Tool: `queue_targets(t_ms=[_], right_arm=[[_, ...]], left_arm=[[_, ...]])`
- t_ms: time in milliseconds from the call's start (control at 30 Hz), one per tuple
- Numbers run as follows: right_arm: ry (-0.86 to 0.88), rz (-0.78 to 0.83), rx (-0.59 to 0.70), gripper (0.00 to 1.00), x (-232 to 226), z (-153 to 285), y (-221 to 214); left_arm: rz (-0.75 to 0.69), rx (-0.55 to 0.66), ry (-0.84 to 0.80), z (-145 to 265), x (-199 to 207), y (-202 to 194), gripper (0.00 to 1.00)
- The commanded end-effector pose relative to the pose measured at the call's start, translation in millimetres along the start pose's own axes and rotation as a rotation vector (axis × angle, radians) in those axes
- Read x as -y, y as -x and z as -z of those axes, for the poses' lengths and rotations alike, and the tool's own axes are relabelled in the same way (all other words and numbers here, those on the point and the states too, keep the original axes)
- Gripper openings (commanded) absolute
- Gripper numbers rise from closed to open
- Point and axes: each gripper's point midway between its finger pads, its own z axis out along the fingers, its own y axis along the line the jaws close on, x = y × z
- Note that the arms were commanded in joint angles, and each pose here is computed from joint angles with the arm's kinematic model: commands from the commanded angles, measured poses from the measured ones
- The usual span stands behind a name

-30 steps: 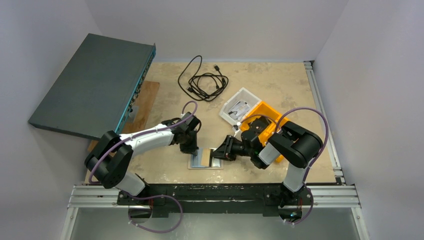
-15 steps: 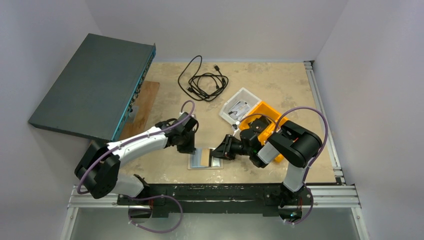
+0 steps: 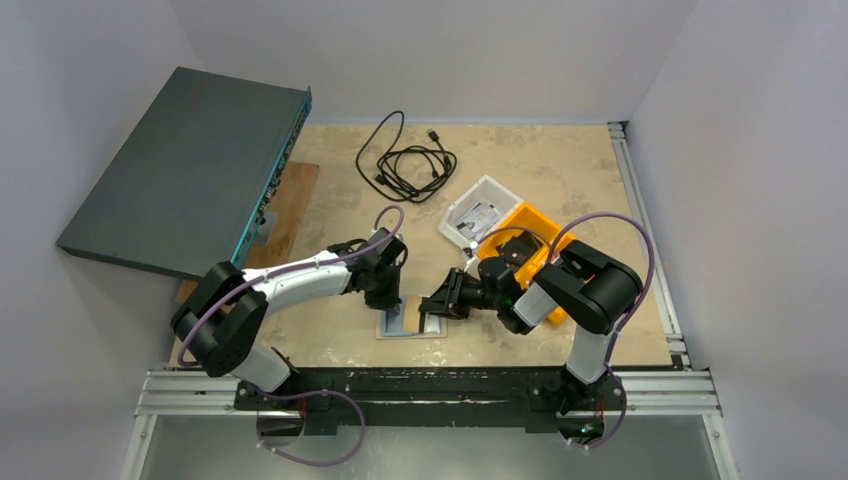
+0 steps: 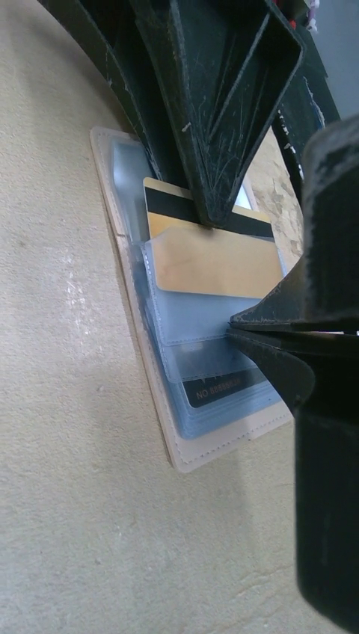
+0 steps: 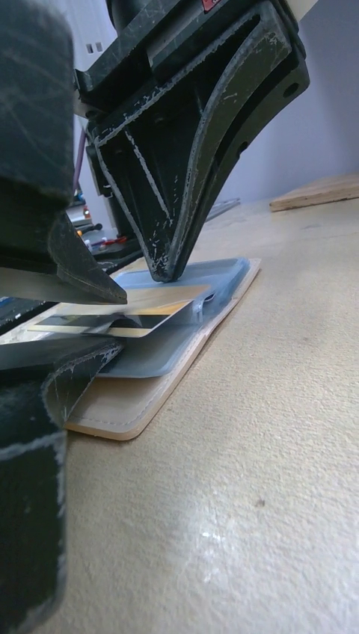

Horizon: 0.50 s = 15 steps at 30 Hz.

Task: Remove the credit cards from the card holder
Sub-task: Remove the credit card from the card holder.

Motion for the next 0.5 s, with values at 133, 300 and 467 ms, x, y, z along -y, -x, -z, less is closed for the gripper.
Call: queue_targets(t_ms=[133,300,467], right_arm=[[-0.025,0.022,0.003,0.14,2.7,-8.0,0.3],[-0.025,0.038,0.015,0.1,-5.2,-2.0,2.2],[-0.022,0.048,0.028,0.16,-9.6,2.8,3.2]], left_arm=[[0.018,-0.029,0.179,-17.1,-39.2,-14.4,0.0],[0.028,-0.046,0.228,-18.4,-49.6,-20.3,0.0],[0.033,-0.054,0.238,-19.5,-53.7,-24.6,0.0]])
